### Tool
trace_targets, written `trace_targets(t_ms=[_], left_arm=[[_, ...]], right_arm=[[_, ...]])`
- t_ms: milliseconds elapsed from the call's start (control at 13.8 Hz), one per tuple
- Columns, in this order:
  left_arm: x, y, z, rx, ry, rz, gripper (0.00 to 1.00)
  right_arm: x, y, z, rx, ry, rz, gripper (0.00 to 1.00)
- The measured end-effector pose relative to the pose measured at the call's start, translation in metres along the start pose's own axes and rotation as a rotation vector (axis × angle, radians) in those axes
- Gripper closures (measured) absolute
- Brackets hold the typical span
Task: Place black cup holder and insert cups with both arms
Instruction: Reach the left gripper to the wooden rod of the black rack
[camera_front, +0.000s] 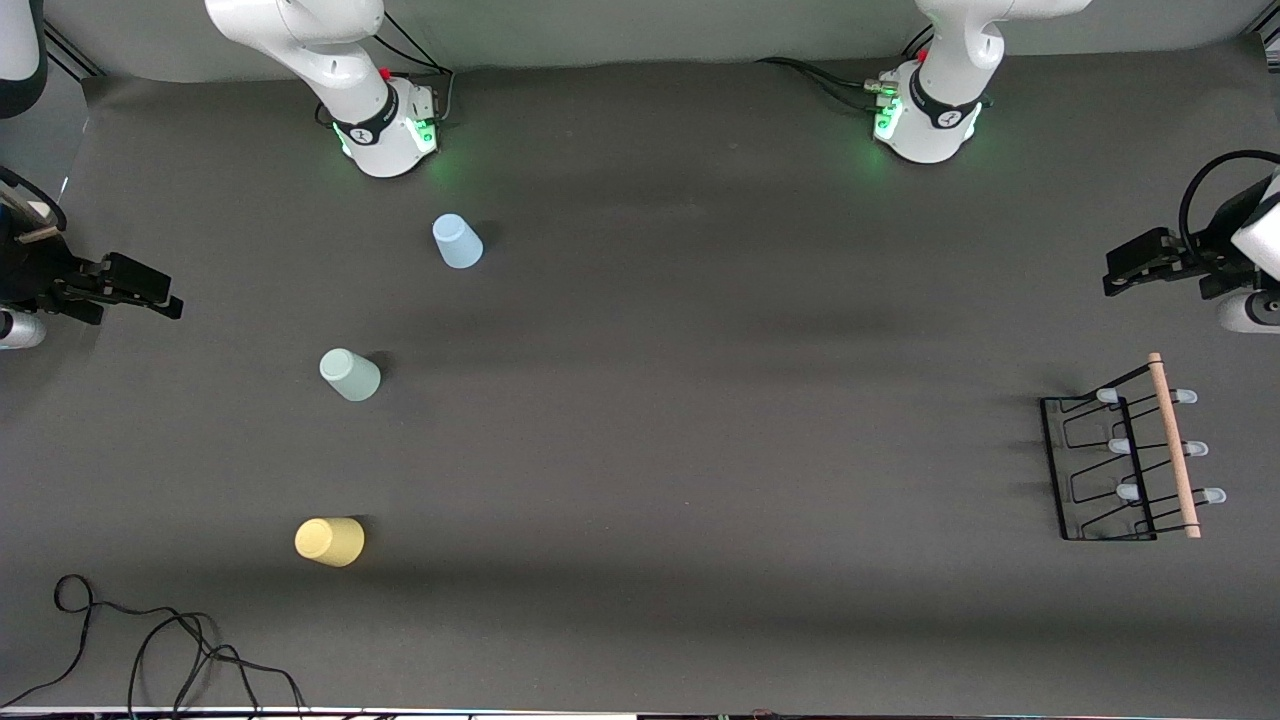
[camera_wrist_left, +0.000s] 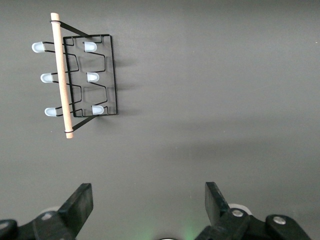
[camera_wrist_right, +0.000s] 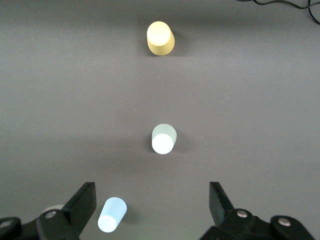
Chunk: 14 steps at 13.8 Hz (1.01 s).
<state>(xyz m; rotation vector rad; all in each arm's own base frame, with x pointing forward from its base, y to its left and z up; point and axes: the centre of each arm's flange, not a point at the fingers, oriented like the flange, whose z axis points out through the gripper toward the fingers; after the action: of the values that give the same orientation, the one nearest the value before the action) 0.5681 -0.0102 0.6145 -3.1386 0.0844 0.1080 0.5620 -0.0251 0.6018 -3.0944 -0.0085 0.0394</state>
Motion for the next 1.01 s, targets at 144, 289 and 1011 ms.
trace_targets(t_ms=[144,289,1011], left_arm=[[0.009,-0.004,0.007,0.001,0.019,-0.007,0.0],[0.019,-0.01,0.022,0.002,0.008,-0.017,0.0],[0.076,-0.162,0.195,0.051,-0.02,-0.048,0.0]], right_arm=[[0.0,0.0,0.0,0.0,0.0,0.0,0.0],[0.0,0.0,0.0,0.0,0.001,0.0,0.0],[-0.003,0.007,-0.005,-0.007,0.007,0.012,0.0]])
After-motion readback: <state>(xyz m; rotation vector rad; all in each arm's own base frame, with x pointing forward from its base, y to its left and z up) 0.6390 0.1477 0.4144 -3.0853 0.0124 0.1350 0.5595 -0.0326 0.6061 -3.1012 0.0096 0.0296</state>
